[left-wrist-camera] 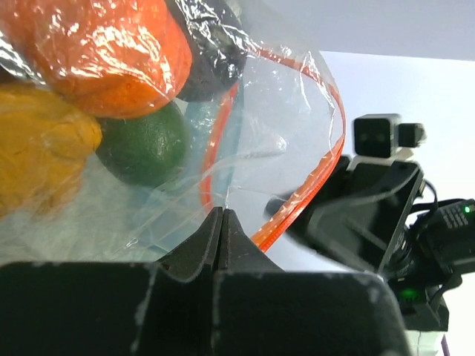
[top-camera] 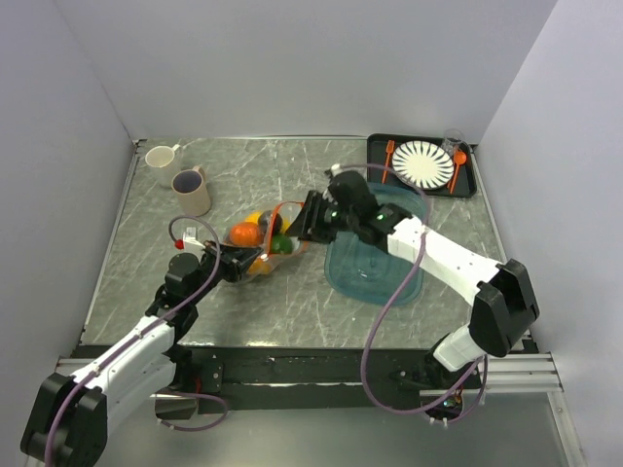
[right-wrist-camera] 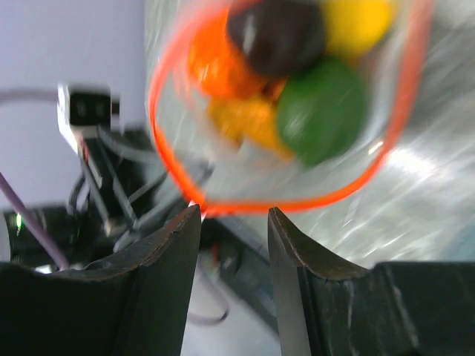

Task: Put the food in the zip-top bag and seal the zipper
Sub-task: Adjust the zipper food storage bag at the center of the board, then zip the zipper food storage bag at the center of the board.

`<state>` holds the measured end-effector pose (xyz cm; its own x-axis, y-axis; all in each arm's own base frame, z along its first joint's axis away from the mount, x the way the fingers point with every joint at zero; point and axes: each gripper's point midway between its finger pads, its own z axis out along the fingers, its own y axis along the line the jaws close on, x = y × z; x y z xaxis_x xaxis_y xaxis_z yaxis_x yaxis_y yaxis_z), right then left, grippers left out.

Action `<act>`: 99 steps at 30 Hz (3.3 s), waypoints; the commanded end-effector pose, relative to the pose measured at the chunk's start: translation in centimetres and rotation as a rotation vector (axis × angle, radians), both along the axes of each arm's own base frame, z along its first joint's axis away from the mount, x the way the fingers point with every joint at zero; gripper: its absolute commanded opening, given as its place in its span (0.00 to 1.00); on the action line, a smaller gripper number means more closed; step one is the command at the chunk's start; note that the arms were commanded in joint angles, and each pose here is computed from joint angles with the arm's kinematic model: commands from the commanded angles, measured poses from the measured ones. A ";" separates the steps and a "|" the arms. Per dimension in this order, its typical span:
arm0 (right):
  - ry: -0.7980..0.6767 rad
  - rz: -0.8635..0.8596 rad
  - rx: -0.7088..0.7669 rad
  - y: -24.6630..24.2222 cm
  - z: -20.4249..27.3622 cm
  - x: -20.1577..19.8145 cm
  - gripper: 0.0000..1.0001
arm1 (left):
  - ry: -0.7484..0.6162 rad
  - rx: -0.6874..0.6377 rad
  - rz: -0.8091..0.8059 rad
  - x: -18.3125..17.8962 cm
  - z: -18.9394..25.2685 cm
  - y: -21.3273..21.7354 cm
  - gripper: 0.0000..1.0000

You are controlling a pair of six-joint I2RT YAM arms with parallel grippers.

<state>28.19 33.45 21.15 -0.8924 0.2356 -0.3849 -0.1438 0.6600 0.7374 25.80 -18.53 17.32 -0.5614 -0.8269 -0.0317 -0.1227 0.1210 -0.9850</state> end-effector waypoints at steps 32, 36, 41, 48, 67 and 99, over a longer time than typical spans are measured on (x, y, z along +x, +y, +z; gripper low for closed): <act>0.239 0.160 0.193 7.2 -2.2 -6.1 0.45 | -0.132 0.044 -0.019 0.5 1.9 -0.3 0.01; 0.226 0.153 0.169 7.1 -2.3 -5.7 0.45 | -0.127 0.027 -0.012 0.4 1.8 -0.2 0.01; 0.223 0.152 0.168 7.1 -2.4 -5.6 0.45 | -0.133 0.029 -0.008 0.4 2.0 -0.1 0.01; 0.215 0.155 0.187 7.2 -2.0 -5.1 0.44 | -0.141 0.029 -0.008 0.3 2.5 -0.1 0.01; 0.154 0.128 0.238 7.1 0.5 -3.5 0.42 | -0.131 0.029 0.000 0.3 2.0 0.1 0.01; 0.180 0.112 0.272 7.2 -0.7 -2.8 0.00 | -0.101 0.033 -0.017 -0.5 1.2 0.1 0.27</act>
